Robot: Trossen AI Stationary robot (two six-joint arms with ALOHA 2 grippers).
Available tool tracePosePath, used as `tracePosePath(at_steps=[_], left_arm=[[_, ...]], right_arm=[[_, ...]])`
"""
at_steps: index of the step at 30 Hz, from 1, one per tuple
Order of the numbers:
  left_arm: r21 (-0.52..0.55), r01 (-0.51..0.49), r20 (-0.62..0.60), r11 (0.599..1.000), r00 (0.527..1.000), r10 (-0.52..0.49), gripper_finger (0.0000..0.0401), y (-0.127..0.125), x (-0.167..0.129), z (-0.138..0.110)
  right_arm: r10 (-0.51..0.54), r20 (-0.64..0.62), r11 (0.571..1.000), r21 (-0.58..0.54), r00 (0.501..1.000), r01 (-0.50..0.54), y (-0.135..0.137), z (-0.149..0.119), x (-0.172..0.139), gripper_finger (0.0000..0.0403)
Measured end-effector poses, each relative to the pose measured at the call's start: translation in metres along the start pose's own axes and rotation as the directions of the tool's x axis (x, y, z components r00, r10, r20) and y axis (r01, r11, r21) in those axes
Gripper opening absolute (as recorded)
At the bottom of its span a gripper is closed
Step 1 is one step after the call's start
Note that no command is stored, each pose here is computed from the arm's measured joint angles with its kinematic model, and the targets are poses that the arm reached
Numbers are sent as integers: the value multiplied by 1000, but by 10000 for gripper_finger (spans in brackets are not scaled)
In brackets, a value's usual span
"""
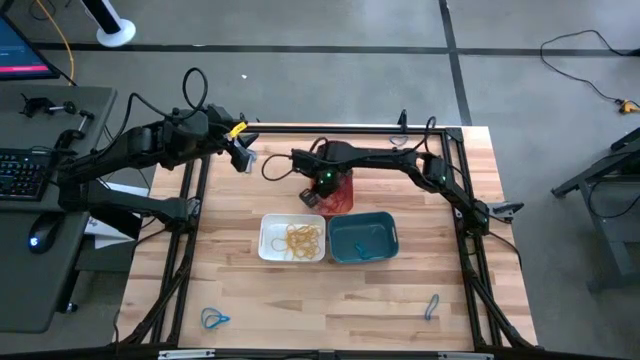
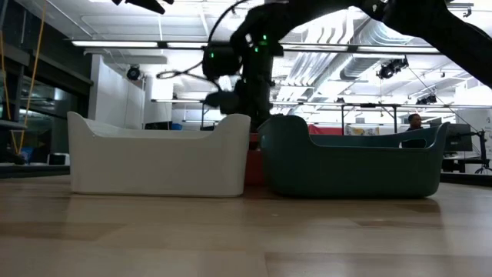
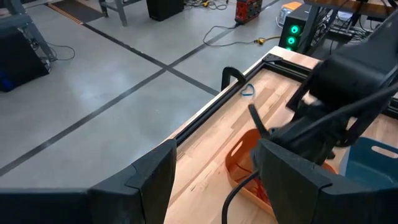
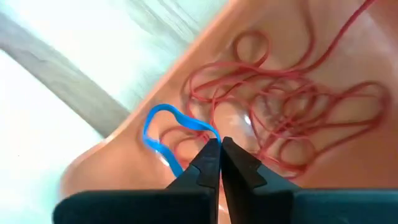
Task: Sort rubber bands into baskets
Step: Put the blue rubber band into the blue bin
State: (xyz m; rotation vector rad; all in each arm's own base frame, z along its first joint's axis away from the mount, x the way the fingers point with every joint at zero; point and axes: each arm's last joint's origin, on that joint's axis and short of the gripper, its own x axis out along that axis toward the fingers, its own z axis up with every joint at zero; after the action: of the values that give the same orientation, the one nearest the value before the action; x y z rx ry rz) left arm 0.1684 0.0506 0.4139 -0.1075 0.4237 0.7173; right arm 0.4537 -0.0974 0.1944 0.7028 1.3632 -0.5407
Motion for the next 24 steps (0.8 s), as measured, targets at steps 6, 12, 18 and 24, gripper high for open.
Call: tracePosePath(at_steps=[6,12,18,24], left_arm=[[1,0,-1,1000,1000,0,214,0,0,0],[21,-5,-28,1000,1000,6,214,1,0,-3],[53,-10,-39,999,999,12,214,2,0,-4],[41,-17,-30,999,999,18,214,7,3,-1]], right_arm=[[-74,21,991,-109,997,76,-1,1,-40,1],[-229,-16,948,-233,973,219,-12,-7,-68,0],[-139,1,952,-275,990,134,-11,-31,-104,0],[28,-157,959,-274,987,-70,-11,-85,-127,0]])
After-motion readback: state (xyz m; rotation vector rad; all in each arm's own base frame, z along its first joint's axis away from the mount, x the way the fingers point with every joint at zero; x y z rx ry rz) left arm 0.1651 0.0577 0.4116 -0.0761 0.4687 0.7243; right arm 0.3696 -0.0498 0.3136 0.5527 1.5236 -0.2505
